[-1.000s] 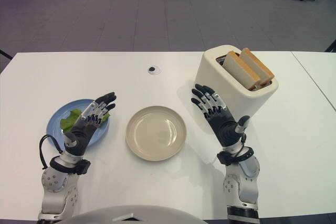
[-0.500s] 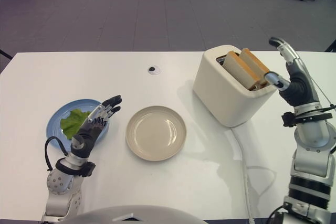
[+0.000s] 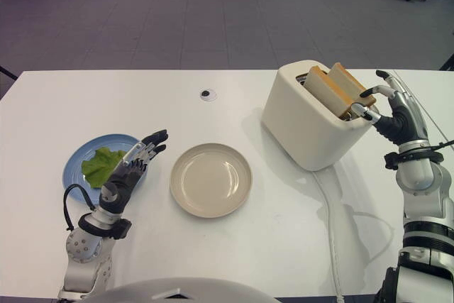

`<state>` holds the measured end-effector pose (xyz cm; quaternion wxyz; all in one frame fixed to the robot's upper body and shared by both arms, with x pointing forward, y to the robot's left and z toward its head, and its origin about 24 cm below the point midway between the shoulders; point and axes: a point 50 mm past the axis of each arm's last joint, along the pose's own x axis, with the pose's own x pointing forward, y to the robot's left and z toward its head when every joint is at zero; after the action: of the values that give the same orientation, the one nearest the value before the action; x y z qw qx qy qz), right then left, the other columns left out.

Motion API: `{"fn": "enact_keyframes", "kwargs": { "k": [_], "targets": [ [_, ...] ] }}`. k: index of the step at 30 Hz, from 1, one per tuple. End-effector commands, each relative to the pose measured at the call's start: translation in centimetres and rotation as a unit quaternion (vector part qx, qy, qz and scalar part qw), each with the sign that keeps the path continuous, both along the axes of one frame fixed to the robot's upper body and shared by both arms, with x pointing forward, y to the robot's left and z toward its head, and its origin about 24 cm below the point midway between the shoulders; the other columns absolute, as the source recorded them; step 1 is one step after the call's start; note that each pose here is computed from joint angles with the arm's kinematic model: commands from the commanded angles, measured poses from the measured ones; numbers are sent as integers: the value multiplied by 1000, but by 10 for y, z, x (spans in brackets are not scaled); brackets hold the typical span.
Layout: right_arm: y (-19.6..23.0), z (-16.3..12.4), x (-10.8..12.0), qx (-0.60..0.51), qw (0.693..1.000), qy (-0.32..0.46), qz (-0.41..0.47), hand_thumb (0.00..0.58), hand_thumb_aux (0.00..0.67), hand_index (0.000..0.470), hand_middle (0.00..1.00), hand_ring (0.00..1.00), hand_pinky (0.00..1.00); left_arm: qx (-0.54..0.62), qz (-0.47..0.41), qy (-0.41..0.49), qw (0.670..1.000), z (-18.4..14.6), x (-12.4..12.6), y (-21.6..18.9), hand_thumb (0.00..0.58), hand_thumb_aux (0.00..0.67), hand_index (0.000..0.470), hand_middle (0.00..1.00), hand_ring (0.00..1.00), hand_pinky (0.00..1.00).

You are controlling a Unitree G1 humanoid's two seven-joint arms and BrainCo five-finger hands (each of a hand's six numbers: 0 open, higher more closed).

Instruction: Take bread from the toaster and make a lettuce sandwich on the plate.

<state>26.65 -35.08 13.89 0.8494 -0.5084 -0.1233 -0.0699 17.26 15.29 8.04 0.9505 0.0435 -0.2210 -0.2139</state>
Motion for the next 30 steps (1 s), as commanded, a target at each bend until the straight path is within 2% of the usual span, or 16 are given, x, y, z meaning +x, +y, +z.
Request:
{"fn": "enact_keyframes", "kwargs": {
  "k": [1, 3, 8, 13, 19, 20, 23, 25, 29, 30],
  "targets": [
    [-6, 3, 2, 1, 1000, 2, -8, 156, 97, 68, 0, 0, 0, 7, 1, 3, 1000, -2, 0, 0, 0, 0, 0, 0, 0, 0],
    [-5, 5, 3, -1, 1000, -7, -2, 172, 108, 76, 0, 0, 0, 7, 1, 3, 1000, -1, 0, 0, 0, 0, 0, 0, 0, 0],
    [-1, 12, 3, -3, 1000, -28, 14, 156, 97, 68, 0, 0, 0, 5, 0, 3, 1000, -1, 0, 0, 0, 0, 0, 0, 0, 0],
    [2, 19, 1, 5, 998, -51, 30, 223, 145, 101, 0, 0, 0, 4, -2, 3, 1000, -1, 0, 0, 0, 0, 0, 0, 0, 0],
    [4, 30, -2, 18, 995, -87, 47, 201, 129, 90, 0, 0, 0, 4, -1, 3, 1000, -1, -1, 0, 0, 0, 0, 0, 0, 0],
    [3, 30, -2, 21, 995, -85, 43, 164, 102, 72, 0, 0, 0, 5, -1, 3, 1000, 0, -1, 0, 0, 0, 0, 0, 0, 0],
    [-1, 17, 1, 23, 998, -49, 34, 128, 79, 55, 0, 0, 0, 5, -1, 3, 1000, 0, -1, 0, 0, 0, 0, 0, 0, 0],
    [-3, 1, 3, 22, 999, -9, 28, 164, 102, 72, 0, 0, 0, 5, -1, 3, 1000, 0, -1, 0, 0, 0, 0, 0, 0, 0],
    [-6, -16, 4, 23, 999, 33, 21, 334, 234, 164, 0, 0, 0, 5, -2, 3, 1000, 0, -2, 0, 0, 0, 0, 0, 0, 0],
    [-6, -19, 4, 23, 999, 38, 22, 346, 244, 171, 0, 0, 0, 5, -2, 3, 1000, 0, -2, 0, 0, 0, 0, 0, 0, 0]
  ]
}}
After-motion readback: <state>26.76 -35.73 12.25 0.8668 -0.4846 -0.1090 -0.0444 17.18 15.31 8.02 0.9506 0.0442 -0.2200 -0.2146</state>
